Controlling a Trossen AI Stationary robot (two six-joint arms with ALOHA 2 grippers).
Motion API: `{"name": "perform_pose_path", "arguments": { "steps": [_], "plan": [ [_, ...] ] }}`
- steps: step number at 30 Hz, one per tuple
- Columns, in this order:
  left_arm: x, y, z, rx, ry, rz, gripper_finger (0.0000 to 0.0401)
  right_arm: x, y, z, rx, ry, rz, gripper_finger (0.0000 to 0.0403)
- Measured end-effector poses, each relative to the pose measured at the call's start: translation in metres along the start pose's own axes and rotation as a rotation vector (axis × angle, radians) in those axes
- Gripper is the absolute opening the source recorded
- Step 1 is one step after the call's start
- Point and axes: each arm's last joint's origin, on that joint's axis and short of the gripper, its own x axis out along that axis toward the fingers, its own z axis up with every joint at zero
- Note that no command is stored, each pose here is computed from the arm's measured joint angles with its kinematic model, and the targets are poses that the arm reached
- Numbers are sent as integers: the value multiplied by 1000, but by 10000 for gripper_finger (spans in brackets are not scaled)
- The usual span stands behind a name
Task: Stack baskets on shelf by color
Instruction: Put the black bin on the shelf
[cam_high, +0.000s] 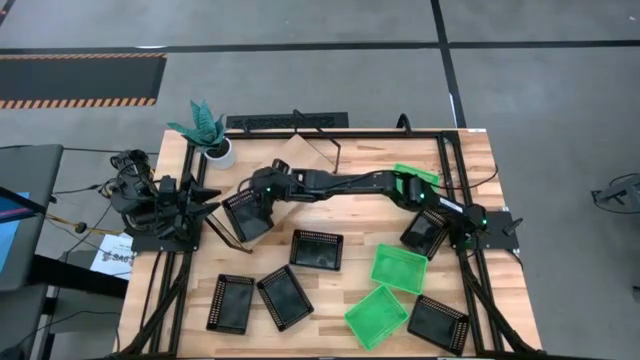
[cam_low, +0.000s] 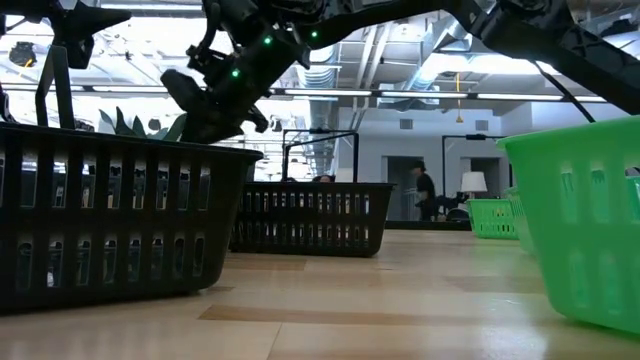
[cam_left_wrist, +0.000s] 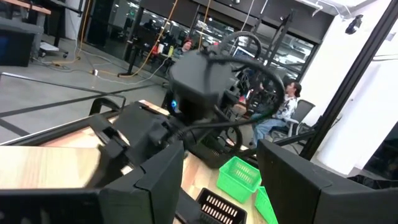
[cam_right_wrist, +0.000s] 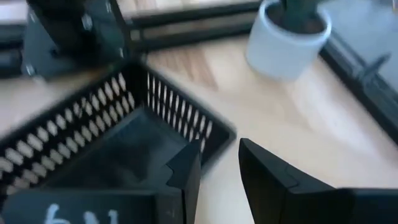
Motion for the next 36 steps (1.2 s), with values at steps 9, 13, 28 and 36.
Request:
{"name": "perform_pose_path", "arguments": {
  "steps": [9,13,28,36],
  "plan": [
    [0,0,0,-2,0,0,194,-20,-3,13,-19,15,87,131],
    [0,0,0,-7,1,-1,194,-49,21,14,-2,123,186,126],
    [0,1,-3,-26,19,-4,194,-67,116,-36,-218,296,247,117],
    [0,1,-3,-32,20,-4,194,-36,90,-44,-144,321,187,116]
  ]
}}
